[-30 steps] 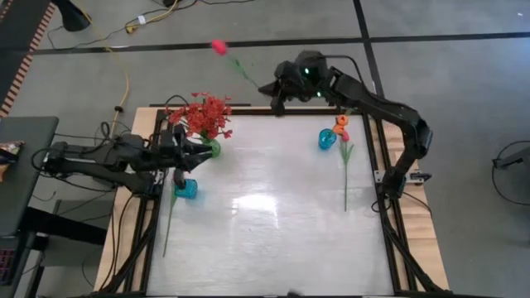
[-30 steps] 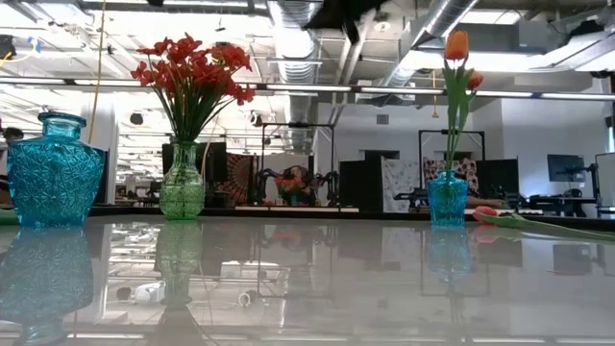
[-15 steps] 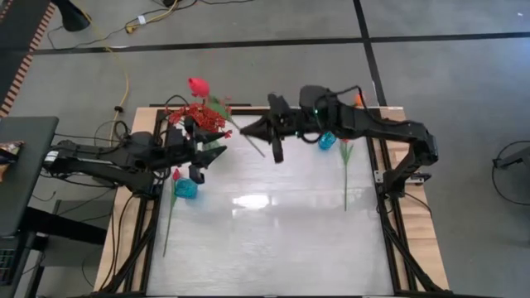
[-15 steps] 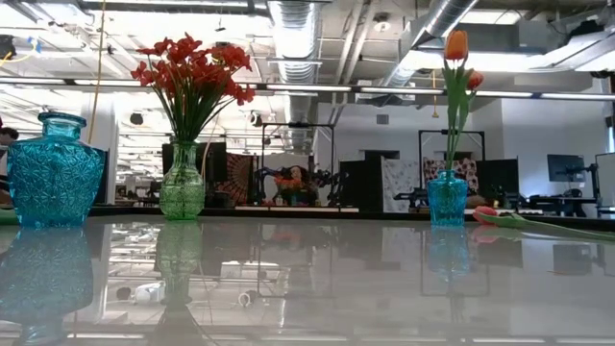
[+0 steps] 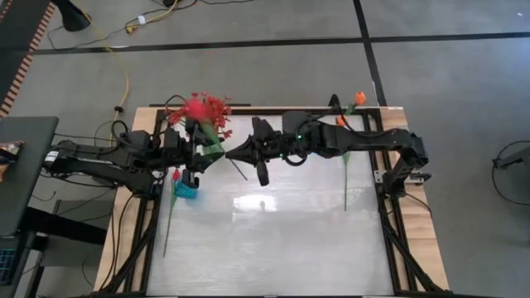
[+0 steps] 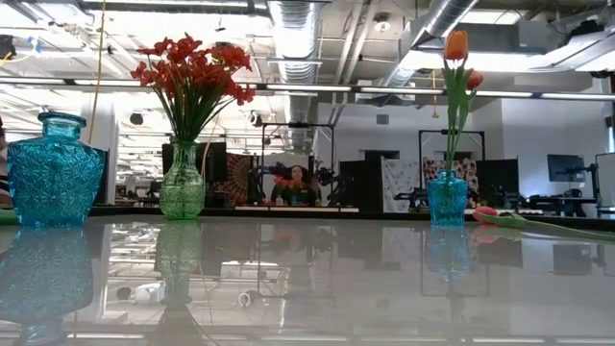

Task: Sort flowers into vase by color
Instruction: Put the top left red tulip into the left blue vase

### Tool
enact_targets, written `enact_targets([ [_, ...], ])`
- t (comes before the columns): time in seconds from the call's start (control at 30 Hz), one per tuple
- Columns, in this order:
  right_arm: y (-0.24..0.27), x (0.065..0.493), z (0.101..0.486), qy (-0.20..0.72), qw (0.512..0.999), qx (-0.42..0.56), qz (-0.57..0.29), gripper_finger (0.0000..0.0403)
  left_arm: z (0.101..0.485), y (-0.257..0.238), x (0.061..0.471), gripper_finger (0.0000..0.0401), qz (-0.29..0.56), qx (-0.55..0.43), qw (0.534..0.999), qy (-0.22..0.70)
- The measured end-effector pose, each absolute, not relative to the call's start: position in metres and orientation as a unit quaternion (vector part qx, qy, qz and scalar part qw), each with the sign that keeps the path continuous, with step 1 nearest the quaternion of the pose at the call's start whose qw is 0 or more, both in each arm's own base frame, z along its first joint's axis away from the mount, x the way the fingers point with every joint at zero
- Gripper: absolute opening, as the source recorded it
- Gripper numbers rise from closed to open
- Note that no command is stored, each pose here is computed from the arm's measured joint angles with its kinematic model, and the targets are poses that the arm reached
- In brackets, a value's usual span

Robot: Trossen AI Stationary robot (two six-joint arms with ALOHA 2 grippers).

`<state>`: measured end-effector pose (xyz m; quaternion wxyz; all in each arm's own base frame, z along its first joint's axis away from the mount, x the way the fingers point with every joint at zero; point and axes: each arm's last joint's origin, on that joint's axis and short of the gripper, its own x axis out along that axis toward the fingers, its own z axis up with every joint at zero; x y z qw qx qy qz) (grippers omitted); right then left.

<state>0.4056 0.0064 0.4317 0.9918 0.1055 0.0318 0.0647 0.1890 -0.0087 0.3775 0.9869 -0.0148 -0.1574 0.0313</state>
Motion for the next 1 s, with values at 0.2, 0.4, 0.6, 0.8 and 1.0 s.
enact_targets([
  [0.2, 0.0051, 0.4066, 0.4311, 0.029, 0.992, 0.107, 0.052, 0.0017, 0.3778, -0.0106, 0.189, 0.0173, -0.004, -0.02, 0.987, -0.159],
  [0.4, 0.0053, 0.4066, 0.4314, 0.028, 0.993, 0.107, 0.051, 0.0017, 0.3779, -0.0115, 0.189, 0.0172, -0.019, -0.018, 0.987, -0.16],
  [0.6, 0.005, 0.4066, 0.4314, 0.028, 0.993, 0.107, 0.051, 0.0017, 0.3795, -0.0114, 0.1883, 0.0149, -0.018, -0.018, 0.985, -0.168],
  [0.8, 0.005, 0.4066, 0.4307, 0.031, 0.993, 0.107, 0.05, 0.0017, 0.3797, -0.0114, 0.1883, 0.0114, -0.02, -0.032, 0.985, -0.169],
  [1.0, 0.0047, 0.4065, 0.4299, 0.035, 0.993, 0.106, 0.05, 0.0017, 0.3797, -0.0104, 0.1883, 0.0079, -0.004, -0.035, 0.985, -0.169],
])
